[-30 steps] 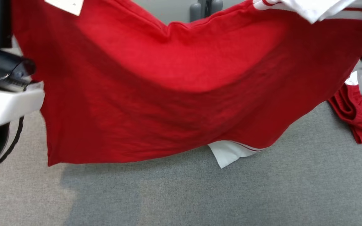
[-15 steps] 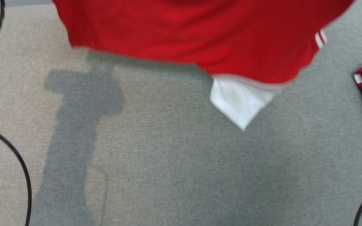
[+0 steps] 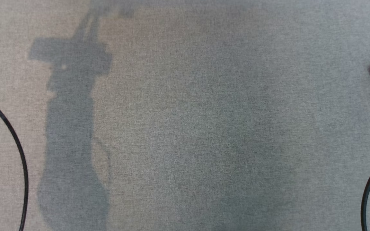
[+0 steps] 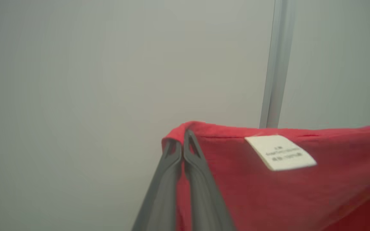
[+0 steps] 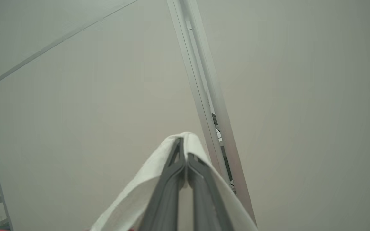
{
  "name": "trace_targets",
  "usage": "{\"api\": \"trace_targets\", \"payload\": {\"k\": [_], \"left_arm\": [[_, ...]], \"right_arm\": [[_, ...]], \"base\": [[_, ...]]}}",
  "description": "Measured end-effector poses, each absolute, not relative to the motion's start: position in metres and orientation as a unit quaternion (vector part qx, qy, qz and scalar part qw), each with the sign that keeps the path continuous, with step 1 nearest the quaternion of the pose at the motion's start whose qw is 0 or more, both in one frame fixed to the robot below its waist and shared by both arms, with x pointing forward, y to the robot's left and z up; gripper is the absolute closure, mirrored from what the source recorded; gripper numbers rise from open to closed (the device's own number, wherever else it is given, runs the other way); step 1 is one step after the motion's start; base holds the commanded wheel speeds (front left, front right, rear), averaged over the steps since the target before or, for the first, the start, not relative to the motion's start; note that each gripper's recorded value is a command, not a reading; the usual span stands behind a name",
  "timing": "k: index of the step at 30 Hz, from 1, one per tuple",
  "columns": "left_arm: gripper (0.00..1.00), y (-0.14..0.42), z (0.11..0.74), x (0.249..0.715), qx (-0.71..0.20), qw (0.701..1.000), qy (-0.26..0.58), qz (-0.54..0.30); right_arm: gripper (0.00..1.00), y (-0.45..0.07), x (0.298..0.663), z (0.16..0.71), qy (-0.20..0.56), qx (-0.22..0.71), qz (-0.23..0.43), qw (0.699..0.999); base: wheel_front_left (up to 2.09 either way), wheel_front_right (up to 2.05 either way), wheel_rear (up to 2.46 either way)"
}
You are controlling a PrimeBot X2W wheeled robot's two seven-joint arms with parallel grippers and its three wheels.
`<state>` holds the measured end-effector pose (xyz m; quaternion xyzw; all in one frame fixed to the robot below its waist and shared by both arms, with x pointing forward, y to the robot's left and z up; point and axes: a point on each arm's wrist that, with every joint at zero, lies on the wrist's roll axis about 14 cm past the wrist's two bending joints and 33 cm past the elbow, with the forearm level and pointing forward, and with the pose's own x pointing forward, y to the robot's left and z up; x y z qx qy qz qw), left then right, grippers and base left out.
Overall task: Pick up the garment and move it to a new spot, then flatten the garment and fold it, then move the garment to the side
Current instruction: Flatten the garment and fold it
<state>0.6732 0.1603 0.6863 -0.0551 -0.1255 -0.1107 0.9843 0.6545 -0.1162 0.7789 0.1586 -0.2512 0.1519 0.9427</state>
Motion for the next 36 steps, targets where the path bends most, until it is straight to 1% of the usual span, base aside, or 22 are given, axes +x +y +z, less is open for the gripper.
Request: {"api": "trace_targets", "payload": {"k": [1, 3, 6, 8, 11, 16, 22, 26, 30, 31, 32, 36], "left_arm": [[1.00, 0.159, 0.678, 0.675, -0.056, 0.985, -0.119, -0.111], [1.00, 0.156, 0.649, 0.679, -0.053, 0.987, -0.100, -0.113], [1.00, 0.149, 0.604, 0.675, -0.060, 0.989, -0.066, -0.118], [1.00, 0.145, 0.567, 0.666, -0.064, 0.990, -0.035, -0.122], [1.00, 0.142, 0.515, 0.643, -0.087, 0.989, 0.009, -0.121], [1.00, 0.147, 0.458, 0.593, -0.129, 0.984, 0.061, -0.107], [1.00, 0.161, 0.423, 0.530, -0.134, 0.983, 0.094, -0.086], [1.00, 0.177, 0.411, 0.490, -0.119, 0.984, 0.113, -0.067], [1.00, 0.175, 0.411, 0.454, -0.116, 0.981, 0.136, -0.071], [1.00, 0.175, 0.411, 0.454, -0.116, 0.981, 0.136, -0.071], [1.00, 0.176, 0.416, 0.439, -0.113, 0.981, 0.143, -0.067], [1.00, 0.173, 0.425, 0.405, -0.112, 0.976, 0.173, -0.065]], "right_arm": [[1.00, -0.113, 0.658, 0.769, -0.240, 0.151, 0.154, 0.947], [1.00, -0.103, 0.667, 0.732, -0.196, 0.133, 0.165, 0.957], [1.00, -0.101, 0.672, 0.674, -0.136, 0.137, 0.167, 0.967], [1.00, -0.099, 0.668, 0.634, -0.097, 0.149, 0.170, 0.969], [1.00, -0.096, 0.651, 0.580, -0.043, 0.174, 0.175, 0.968], [1.00, -0.097, 0.597, 0.501, 0.040, 0.245, 0.169, 0.954], [1.00, -0.109, 0.521, 0.441, 0.114, 0.312, 0.140, 0.933], [1.00, -0.124, 0.475, 0.421, 0.149, 0.331, 0.119, 0.924], [1.00, -0.139, 0.435, 0.411, 0.173, 0.337, 0.102, 0.920], [1.00, -0.139, 0.435, 0.411, 0.173, 0.337, 0.102, 0.920], [1.00, -0.144, 0.419, 0.411, 0.179, 0.336, 0.098, 0.919], [1.00, -0.146, 0.388, 0.412, 0.195, 0.339, 0.099, 0.915]], "base": [[0.00, 0.00, 0.00], [0.00, 0.00, 0.00], [0.00, 0.00, 0.00], [0.00, 0.00, 0.00], [0.00, 0.00, 0.00], [0.00, 0.00, 0.00], [0.00, 0.00, 0.00], [0.00, 0.00, 0.00], [0.00, 0.00, 0.00], [0.00, 0.00, 0.00], [0.00, 0.00, 0.00], [0.00, 0.00, 0.00]]}}
